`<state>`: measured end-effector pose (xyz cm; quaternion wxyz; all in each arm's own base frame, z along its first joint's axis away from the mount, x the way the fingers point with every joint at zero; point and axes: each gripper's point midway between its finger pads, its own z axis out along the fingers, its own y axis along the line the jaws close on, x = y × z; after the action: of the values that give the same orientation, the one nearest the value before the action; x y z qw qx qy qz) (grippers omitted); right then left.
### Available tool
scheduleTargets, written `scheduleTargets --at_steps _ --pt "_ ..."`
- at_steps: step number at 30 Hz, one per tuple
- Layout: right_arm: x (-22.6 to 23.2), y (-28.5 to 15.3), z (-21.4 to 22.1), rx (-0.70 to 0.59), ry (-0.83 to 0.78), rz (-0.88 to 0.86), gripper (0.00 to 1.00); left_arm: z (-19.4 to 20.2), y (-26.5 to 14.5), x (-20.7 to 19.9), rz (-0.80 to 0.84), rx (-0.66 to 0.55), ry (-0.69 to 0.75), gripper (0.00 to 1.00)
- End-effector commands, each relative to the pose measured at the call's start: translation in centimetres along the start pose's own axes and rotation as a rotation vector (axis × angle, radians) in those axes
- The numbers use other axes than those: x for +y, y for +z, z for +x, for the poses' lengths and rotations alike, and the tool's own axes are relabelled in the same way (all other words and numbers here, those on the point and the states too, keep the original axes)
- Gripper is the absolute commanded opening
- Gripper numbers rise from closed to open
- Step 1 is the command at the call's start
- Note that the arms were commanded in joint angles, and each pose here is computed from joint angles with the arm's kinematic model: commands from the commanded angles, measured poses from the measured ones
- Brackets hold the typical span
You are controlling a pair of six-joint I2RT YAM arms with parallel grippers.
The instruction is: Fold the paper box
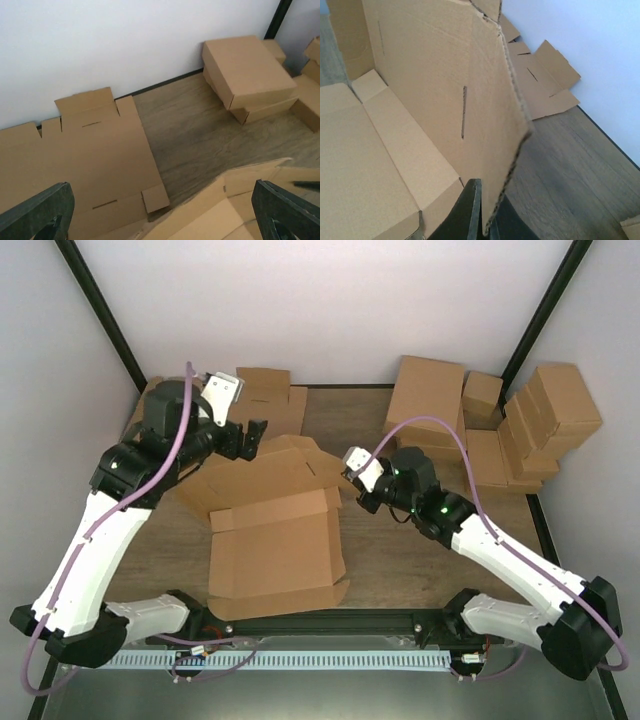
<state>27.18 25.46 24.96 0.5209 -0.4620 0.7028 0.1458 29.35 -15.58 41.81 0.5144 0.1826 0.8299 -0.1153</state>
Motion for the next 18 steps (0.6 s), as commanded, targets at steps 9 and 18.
scheduleTargets --at_steps 9,18 --pt "0.7 -0.9 -0.4 -0.081 -0.116 -0.014 0.01 6.7 3.1 -2.2 0.199 0.173 0.427 1.00" --pt "1.2 -0.8 -0.7 -0.089 -0.112 -0.046 0.01 9.5 4.3 2.7 -0.072 0.213 0.555 0.90"
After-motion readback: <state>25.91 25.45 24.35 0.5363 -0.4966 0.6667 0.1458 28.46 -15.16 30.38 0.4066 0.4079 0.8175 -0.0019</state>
